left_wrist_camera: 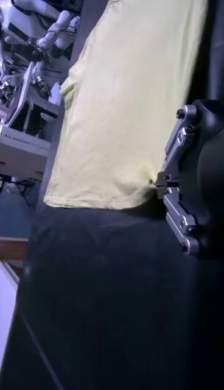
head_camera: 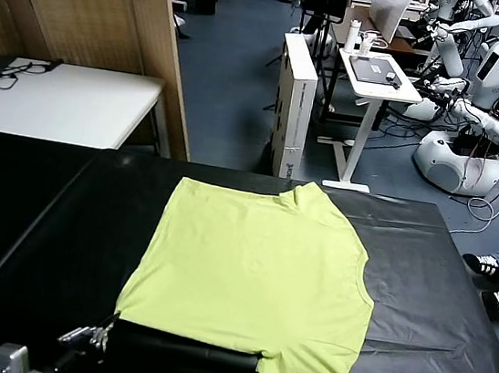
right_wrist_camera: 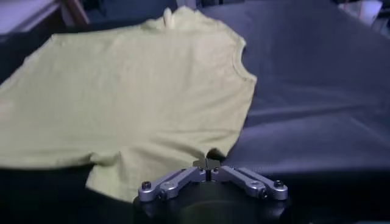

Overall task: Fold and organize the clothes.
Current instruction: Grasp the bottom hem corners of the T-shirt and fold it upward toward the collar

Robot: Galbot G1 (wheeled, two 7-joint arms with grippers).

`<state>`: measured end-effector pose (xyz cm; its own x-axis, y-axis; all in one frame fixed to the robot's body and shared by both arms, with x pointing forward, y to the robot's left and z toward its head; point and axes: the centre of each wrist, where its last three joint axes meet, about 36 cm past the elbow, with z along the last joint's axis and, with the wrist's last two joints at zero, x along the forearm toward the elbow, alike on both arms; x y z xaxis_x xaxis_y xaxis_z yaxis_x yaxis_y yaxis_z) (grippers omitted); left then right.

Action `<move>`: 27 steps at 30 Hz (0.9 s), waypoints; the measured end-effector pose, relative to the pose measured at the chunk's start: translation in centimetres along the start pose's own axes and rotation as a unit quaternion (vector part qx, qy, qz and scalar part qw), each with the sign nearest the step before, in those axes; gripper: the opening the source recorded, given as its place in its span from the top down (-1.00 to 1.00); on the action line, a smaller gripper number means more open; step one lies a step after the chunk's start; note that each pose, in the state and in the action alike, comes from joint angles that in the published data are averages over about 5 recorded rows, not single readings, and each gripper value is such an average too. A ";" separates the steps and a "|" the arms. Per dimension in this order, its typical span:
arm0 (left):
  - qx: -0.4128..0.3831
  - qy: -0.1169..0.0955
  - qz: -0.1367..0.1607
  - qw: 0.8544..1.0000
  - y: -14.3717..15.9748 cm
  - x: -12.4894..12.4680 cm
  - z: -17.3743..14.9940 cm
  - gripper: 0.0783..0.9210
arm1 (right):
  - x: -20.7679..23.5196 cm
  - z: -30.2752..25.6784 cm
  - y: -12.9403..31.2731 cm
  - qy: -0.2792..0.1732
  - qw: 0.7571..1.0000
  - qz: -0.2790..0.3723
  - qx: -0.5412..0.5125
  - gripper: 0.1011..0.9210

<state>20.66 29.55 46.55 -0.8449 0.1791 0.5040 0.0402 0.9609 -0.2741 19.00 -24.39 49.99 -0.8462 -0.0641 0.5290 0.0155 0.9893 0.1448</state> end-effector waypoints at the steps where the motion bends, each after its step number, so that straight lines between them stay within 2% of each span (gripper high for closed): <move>1: 0.007 -0.004 0.002 1.000 -0.1 -0.1 -0.1 0.84 | -0.4 -0.2 -0.2 -0.013 1.000 -0.004 0.001 0.91; 8: 0.043 -0.041 0.009 0.998 -0.4 -2.6 -1.0 0.84 | -4.0 -1.6 -1.7 -0.085 0.996 -0.026 0.009 0.91; 14: 0.048 -0.074 0.007 0.996 0.2 -5.1 -2.2 0.84 | -8.0 -2.2 -3.3 -0.097 0.995 -0.028 0.019 0.91; 27: 0.032 -0.085 0.012 0.996 1.2 -9.9 -3.4 0.84 | -14.9 -4.4 -5.2 -0.109 0.993 -0.027 0.047 0.91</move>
<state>30.85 29.63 44.04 -0.9223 0.1581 0.3526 0.0317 0.9404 -0.3387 33.91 -29.15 45.00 -0.9398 -0.0981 0.3273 -0.0747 0.9937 0.0834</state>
